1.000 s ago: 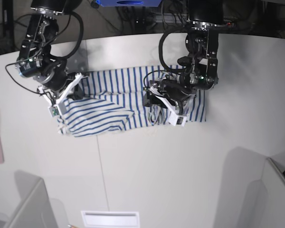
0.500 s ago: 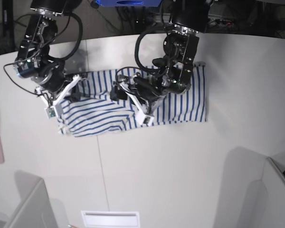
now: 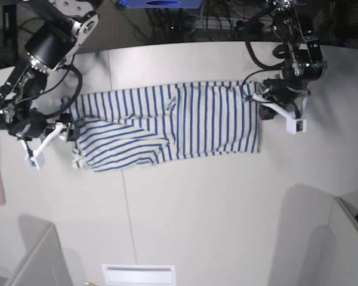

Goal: Fold the T-shirt properly
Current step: 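Release the left gripper and lift it away from the folded shirt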

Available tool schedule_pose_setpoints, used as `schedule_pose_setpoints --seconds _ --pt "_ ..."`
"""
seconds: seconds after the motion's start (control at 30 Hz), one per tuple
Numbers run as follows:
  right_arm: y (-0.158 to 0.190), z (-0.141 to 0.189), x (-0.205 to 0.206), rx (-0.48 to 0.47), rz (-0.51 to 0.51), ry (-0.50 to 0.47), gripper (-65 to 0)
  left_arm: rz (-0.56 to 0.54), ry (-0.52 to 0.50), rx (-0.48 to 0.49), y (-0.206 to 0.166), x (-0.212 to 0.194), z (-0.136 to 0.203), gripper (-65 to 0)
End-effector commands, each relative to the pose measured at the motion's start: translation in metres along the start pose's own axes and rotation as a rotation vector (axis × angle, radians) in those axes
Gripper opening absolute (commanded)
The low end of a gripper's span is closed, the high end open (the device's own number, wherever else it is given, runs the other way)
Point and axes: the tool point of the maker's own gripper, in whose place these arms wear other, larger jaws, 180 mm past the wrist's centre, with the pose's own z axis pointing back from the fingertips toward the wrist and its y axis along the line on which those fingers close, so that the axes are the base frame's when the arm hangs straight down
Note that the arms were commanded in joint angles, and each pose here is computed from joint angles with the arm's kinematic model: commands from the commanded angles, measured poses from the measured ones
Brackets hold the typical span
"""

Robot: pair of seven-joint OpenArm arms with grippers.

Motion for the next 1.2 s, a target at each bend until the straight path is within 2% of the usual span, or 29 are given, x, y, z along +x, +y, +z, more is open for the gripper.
schedule_pose_setpoints --seconds 0.0,0.13,0.23,0.37,0.43,0.6,0.83,1.0,1.07,1.17 --pt "-0.01 0.009 0.025 -0.007 0.017 -0.061 -19.5 -0.013 -0.015 0.009 0.007 0.001 0.007 -65.0" --pt "-0.022 -0.011 0.028 0.064 -0.05 0.008 -19.2 -0.011 0.021 0.106 0.047 -0.016 0.025 -65.0" --pt "-0.025 -0.026 0.025 0.13 -0.117 0.057 -19.2 0.004 -0.036 0.171 0.072 -0.017 0.038 -65.0" --pt "-0.019 -0.04 0.018 0.217 -0.223 0.076 -19.2 -0.005 -0.09 0.206 0.084 -0.02 0.049 -65.0" --pt "-0.014 -0.046 0.013 0.243 -0.239 0.096 -19.1 -0.008 -0.104 0.209 0.085 -0.019 0.05 -65.0" --pt "0.002 -0.059 -0.005 0.29 -0.212 0.137 -19.5 -0.011 -0.123 0.2 0.082 -0.01 0.046 -65.0" --pt "0.013 -0.068 -0.035 0.306 -0.225 0.196 -19.7 0.006 -0.154 0.188 0.08 0.005 0.033 -65.0" --pt "0.022 -0.074 -0.051 0.302 -0.164 0.268 -20.3 0.041 -0.126 0.172 0.081 0.001 0.013 -65.0" --pt "0.02 -0.073 -0.052 0.299 -0.165 0.268 -26.0 0.043 -0.113 0.16 0.078 -0.001 0.006 -65.0" --pt "0.02 -0.074 -0.052 0.298 -0.161 0.274 -40.2 0.015 -0.08 0.132 0.071 -0.005 -0.007 -65.0"
